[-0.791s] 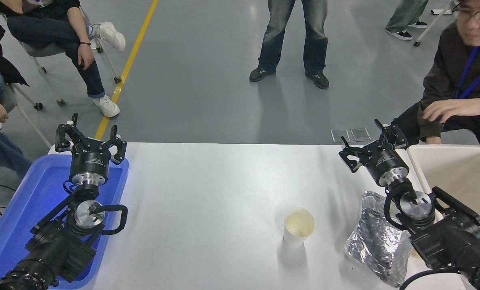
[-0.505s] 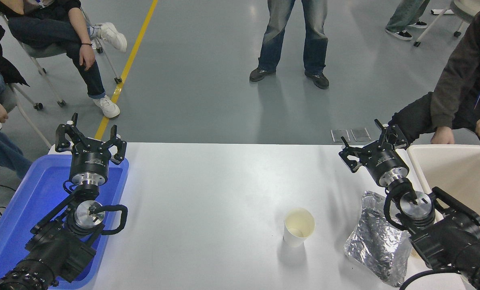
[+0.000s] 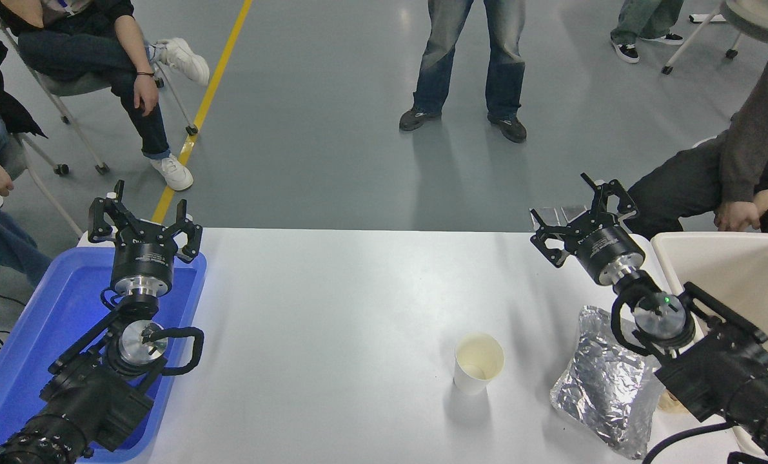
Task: Pick up paper cup place in dustbin
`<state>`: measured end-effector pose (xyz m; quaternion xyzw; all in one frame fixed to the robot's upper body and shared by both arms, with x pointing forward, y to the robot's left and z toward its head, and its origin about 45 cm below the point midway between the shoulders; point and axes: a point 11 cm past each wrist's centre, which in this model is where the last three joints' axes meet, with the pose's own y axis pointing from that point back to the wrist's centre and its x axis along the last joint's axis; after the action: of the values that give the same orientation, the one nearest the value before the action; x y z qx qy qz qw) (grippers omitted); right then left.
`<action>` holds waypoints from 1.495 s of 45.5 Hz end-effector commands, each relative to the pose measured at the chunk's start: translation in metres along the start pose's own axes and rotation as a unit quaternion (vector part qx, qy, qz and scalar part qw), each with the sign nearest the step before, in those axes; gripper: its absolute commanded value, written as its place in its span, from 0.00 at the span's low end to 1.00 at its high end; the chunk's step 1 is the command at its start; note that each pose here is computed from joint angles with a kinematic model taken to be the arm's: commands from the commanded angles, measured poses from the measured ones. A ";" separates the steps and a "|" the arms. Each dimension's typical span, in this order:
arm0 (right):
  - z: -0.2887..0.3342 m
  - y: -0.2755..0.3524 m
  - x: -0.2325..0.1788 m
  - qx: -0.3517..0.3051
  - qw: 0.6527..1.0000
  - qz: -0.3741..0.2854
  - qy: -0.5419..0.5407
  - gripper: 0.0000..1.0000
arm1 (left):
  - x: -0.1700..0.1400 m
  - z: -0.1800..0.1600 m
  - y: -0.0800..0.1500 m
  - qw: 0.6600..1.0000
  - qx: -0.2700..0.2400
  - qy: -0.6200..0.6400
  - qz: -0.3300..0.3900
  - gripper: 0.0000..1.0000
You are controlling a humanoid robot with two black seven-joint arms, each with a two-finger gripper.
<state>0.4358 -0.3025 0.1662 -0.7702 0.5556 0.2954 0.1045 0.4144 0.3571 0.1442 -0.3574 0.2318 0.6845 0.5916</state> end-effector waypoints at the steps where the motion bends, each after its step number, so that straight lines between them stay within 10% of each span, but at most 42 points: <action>1: -0.041 -0.004 -0.022 -0.064 0.977 -0.041 0.198 1.00 | 0.001 0.000 0.001 1.000 0.000 0.000 0.001 0.99; 13: -0.094 -0.011 -0.046 -0.142 0.903 -0.060 0.401 1.00 | 0.001 0.000 0.001 1.000 0.001 0.000 0.001 0.99; 26: -0.132 0.004 -0.071 -0.300 0.713 -0.062 0.631 1.00 | 0.000 0.000 0.000 1.000 0.000 0.000 0.000 0.99; 52: -0.119 0.094 -0.205 -0.526 0.445 -0.214 0.692 1.00 | 0.000 0.000 0.000 1.000 0.000 0.000 0.000 0.99; 68: -0.108 0.098 -0.266 -0.516 0.450 -0.228 0.692 1.00 | 0.000 0.000 0.000 1.000 0.000 0.000 0.000 0.99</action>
<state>0.3458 -0.2053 0.4021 -0.7313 -0.0011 -0.1426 -0.6670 0.4141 0.3569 0.1438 -0.3571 0.2322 0.6843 0.5918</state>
